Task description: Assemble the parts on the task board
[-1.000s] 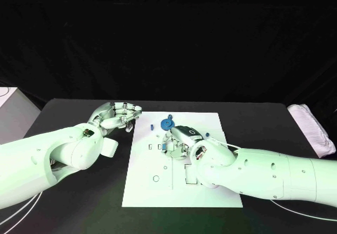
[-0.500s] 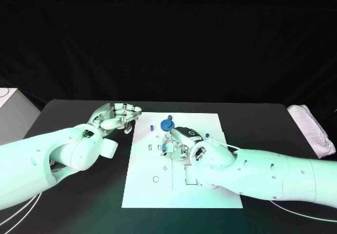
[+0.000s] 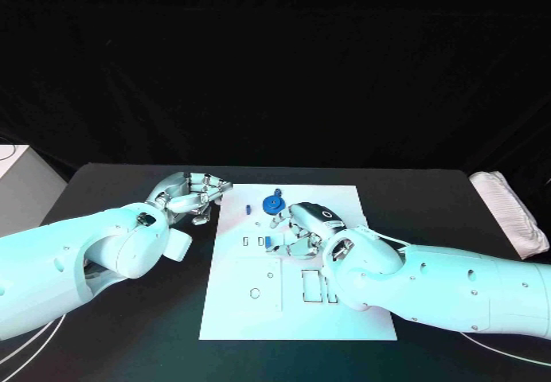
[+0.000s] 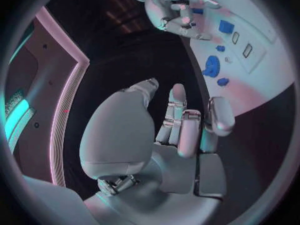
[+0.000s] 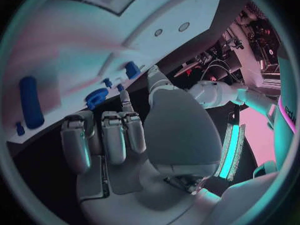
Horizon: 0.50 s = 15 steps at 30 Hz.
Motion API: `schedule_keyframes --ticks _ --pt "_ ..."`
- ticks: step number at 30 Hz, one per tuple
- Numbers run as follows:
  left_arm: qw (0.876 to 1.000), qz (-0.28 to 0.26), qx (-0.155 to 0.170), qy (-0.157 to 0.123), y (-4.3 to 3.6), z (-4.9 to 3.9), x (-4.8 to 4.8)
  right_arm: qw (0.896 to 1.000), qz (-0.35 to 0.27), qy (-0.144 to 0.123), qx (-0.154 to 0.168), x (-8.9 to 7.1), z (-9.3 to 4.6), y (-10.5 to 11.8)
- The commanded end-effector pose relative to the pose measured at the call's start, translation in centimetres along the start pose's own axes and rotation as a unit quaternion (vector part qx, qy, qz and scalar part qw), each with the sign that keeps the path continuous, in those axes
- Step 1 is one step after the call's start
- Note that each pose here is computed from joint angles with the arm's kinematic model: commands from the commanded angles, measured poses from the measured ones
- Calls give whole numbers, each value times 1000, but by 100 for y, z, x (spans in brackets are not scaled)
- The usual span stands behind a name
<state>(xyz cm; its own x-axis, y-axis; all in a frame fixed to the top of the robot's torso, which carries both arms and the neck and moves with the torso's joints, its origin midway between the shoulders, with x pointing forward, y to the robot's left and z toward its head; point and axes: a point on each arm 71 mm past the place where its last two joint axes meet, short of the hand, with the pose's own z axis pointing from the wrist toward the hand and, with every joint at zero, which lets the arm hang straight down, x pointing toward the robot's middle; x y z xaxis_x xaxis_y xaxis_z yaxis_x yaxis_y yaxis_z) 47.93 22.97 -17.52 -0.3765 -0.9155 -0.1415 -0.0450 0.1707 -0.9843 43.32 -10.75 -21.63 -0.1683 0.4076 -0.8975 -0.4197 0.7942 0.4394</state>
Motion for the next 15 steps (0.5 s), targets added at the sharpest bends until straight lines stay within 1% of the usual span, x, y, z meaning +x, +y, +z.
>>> schedule_keyframes --ticks 1,2,4,6,8,9,10,11,12,14,15 --pt "993 82 -67 56 96 17 92 996 77 -46 -22 -221 -10 -42" --pt "990 96 -80 65 115 21 106 995 88 -47 -18 -261 -12 -69" --pt "983 124 -106 84 155 26 139 991 122 -50 2 -386 -21 -167" --pt "972 161 -133 105 191 31 175 986 152 -55 28 -514 -32 -274" --pt "959 204 -154 123 202 51 209 981 174 -62 50 -646 -42 -379" --pt "951 227 -165 131 196 69 224 979 184 -65 61 -713 -50 -434" --pt "946 239 -172 135 190 82 234 977 189 -67 67 -750 -56 -464" --pt "936 263 -186 143 170 117 257 974 198 -71 78 -827 -70 -527" --pt "929 278 -195 148 156 143 276 973 203 -73 84 -875 -78 -564" --pt "919 299 -206 156 131 187 312 971 207 -77 92 -944 -88 -616" --pt "911 315 -211 161 109 224 343 970 209 -80 98 -984 -92 -648"
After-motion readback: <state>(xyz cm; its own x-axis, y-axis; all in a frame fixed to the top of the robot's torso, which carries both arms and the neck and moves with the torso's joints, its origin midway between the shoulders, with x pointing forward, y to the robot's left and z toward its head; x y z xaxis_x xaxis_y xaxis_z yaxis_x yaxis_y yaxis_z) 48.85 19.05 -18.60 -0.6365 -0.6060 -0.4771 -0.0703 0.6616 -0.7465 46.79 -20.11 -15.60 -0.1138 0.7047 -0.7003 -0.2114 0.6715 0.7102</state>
